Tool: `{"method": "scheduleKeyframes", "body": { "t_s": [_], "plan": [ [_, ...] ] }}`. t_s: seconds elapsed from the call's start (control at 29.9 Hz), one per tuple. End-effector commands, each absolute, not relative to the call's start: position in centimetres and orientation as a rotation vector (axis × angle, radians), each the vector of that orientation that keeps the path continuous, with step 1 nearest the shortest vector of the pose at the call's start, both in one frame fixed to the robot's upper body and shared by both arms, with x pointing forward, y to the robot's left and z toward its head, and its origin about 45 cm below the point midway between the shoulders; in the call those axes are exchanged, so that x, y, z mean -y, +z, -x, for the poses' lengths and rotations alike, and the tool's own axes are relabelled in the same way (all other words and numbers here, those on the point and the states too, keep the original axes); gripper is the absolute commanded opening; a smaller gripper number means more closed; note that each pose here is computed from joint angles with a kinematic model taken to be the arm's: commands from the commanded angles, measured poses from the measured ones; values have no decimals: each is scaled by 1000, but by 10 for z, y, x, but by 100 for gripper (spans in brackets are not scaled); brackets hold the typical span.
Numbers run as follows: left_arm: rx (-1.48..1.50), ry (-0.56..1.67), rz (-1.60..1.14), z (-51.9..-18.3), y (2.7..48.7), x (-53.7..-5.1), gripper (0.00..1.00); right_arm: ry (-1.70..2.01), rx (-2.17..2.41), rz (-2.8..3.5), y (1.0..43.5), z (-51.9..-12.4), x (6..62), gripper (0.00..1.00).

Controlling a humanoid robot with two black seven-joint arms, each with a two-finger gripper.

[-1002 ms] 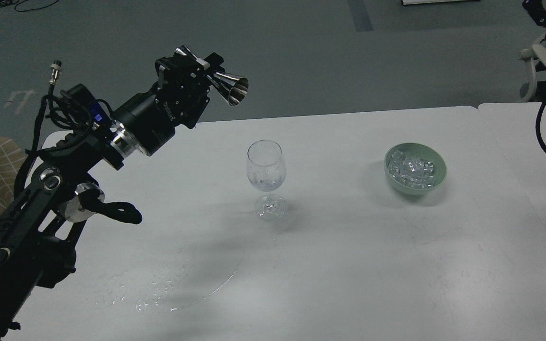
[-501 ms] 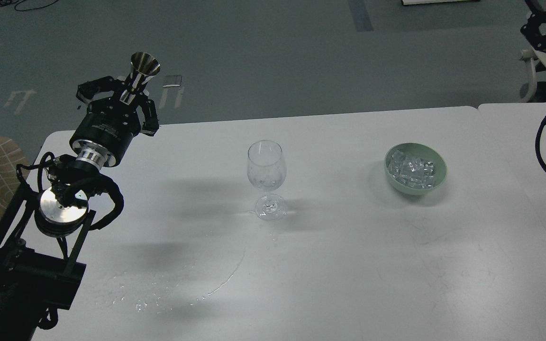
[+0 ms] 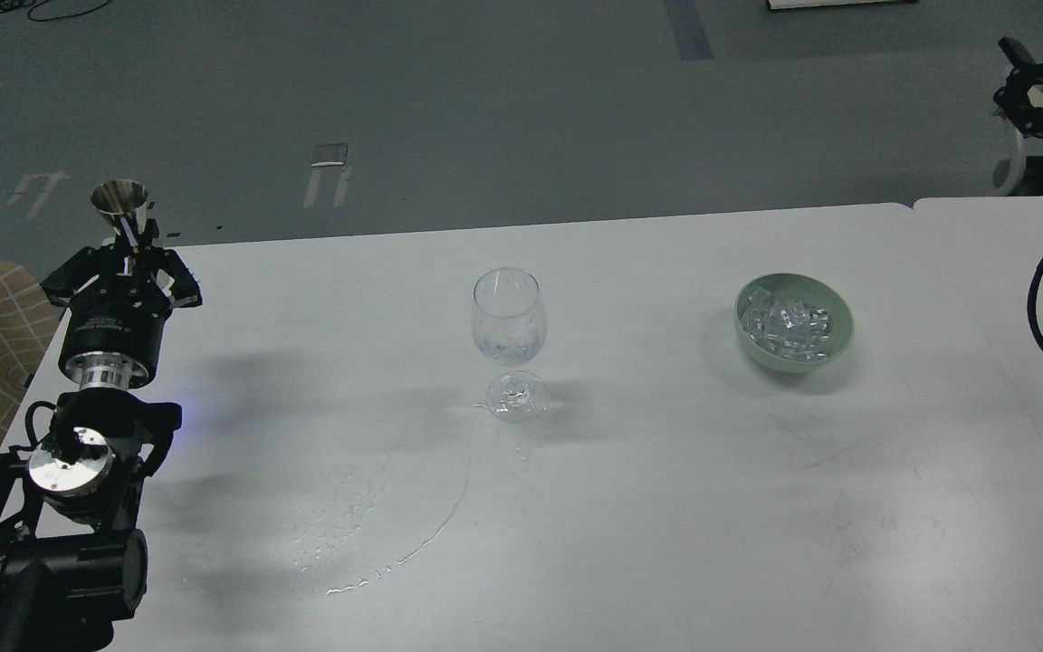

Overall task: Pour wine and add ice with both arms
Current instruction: 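Lower the jigger onto the table and open the left gripper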

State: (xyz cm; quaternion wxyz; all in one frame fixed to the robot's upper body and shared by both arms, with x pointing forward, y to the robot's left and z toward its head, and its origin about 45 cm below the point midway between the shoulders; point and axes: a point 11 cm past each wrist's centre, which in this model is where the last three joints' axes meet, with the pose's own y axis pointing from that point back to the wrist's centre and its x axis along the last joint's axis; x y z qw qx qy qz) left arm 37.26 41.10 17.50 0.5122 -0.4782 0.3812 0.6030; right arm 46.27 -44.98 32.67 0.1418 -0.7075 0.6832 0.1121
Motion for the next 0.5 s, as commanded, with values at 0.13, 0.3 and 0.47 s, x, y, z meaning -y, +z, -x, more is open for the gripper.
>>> {"method": "scheduleKeyframes", "body": {
  "t_s": [0.13, 0.3, 0.47],
  "plan": [
    [-981, 1482, 1161, -385, 156, -404, 7, 336, -2003, 2033, 320, -462, 453, 93],
    [-1045, 1500, 1201, -394, 139, -384, 7, 324, -2009, 2033, 323, -460, 456, 93],
    [-1099, 1507, 1212, -392, 123, -367, 7, 324, -2013, 2036, 322, -460, 457, 93]
  ]
}}
